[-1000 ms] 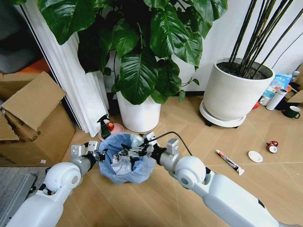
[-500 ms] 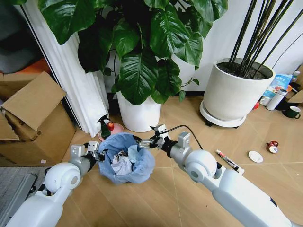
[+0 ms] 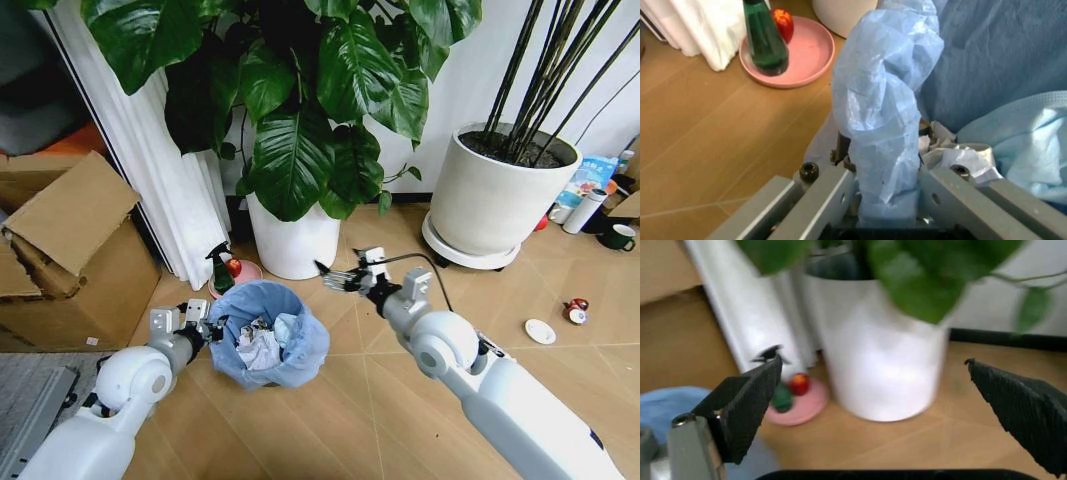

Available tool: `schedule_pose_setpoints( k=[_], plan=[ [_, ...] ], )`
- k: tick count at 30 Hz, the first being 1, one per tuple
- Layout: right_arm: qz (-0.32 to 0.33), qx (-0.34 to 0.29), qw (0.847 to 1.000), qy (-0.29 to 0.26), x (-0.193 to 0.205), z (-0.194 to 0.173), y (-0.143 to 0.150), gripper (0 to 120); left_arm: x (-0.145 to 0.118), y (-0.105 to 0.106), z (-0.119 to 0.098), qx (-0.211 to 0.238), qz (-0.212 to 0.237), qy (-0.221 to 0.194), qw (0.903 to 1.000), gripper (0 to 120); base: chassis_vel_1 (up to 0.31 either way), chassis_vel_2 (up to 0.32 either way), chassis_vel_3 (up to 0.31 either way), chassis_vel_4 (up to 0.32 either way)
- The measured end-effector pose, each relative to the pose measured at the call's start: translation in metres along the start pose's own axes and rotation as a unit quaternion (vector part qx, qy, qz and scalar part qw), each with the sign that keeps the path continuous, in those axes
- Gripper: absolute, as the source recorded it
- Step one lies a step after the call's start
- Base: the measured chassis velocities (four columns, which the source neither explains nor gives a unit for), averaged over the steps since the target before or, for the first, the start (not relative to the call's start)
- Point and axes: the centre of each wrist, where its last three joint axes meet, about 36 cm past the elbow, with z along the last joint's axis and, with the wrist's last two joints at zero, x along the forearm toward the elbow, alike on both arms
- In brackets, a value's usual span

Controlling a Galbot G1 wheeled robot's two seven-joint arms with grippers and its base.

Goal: Pick up the trash bin and place the garbage on the floor into it.

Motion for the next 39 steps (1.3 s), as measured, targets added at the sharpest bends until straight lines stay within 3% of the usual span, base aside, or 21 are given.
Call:
schedule_pose_setpoints(
  k=[14,39],
  plan=[
    [0.103,0.021,0.994,0.006,0.051,0.028,-0.053,100,0.006,0.0,0.001,0.0,0.002,-0.006,1.0,0,0.0,0.0,0.0,0.0],
    [0.122,-0.006,0.992,0.012,0.06,0.037,-0.053,100,0.008,-0.004,0.005,-0.006,0.015,-0.004,0.9999,0,-0.055,-0.054,0.06,0.062]
  ],
)
